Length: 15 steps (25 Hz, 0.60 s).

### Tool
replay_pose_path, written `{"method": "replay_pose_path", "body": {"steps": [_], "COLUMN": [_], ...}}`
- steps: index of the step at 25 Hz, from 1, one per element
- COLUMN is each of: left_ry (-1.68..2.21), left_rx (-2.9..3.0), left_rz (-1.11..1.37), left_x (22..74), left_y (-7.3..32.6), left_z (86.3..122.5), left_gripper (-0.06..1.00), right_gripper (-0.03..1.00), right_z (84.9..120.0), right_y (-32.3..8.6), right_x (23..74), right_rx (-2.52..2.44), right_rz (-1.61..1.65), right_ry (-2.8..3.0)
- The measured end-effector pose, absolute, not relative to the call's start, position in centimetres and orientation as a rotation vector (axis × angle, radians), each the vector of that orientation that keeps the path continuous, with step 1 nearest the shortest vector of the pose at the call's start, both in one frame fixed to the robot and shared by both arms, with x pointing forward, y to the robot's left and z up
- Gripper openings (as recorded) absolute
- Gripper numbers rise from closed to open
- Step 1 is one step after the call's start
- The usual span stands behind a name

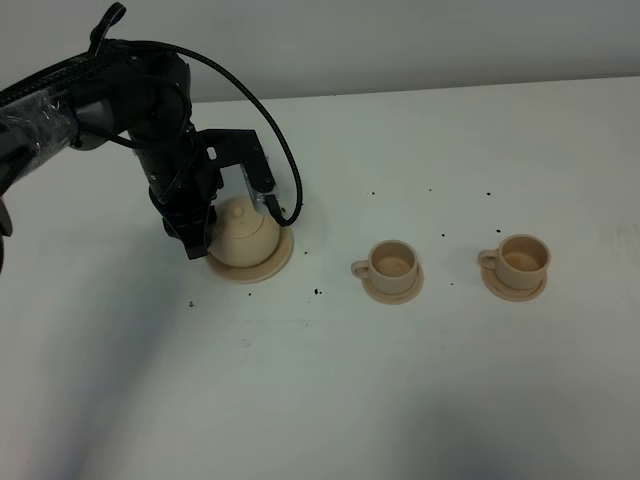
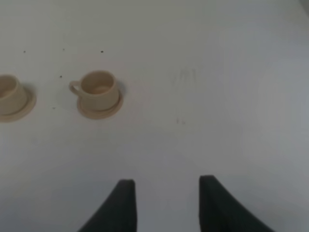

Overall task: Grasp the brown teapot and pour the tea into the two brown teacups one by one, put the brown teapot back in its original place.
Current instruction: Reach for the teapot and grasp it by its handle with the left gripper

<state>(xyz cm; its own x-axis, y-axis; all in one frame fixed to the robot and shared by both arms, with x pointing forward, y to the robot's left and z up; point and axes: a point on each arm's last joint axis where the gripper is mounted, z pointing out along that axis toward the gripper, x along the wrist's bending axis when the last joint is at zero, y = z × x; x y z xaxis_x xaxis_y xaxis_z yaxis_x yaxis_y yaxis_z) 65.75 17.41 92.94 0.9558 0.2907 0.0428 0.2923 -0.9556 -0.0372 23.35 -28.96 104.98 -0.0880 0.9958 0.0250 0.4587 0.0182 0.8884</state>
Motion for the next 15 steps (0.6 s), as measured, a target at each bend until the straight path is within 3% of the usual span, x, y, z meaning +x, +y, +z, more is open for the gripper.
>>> {"method": "replay_pose_path", "body": {"steps": [15], "left_ry": [-0.447], "left_rx": [-3.076], "left_rz": [-0.051], "left_x": [65.73], "left_y": [17.31], "left_z": [92.93], "left_gripper": [0.15], "right_gripper": [0.34], "right_z": [104.98], "right_y": [-28.95], "right_x": [23.35], "right_rx": [1.511], "right_rz": [1.017], "right_ry": [1.625]}}
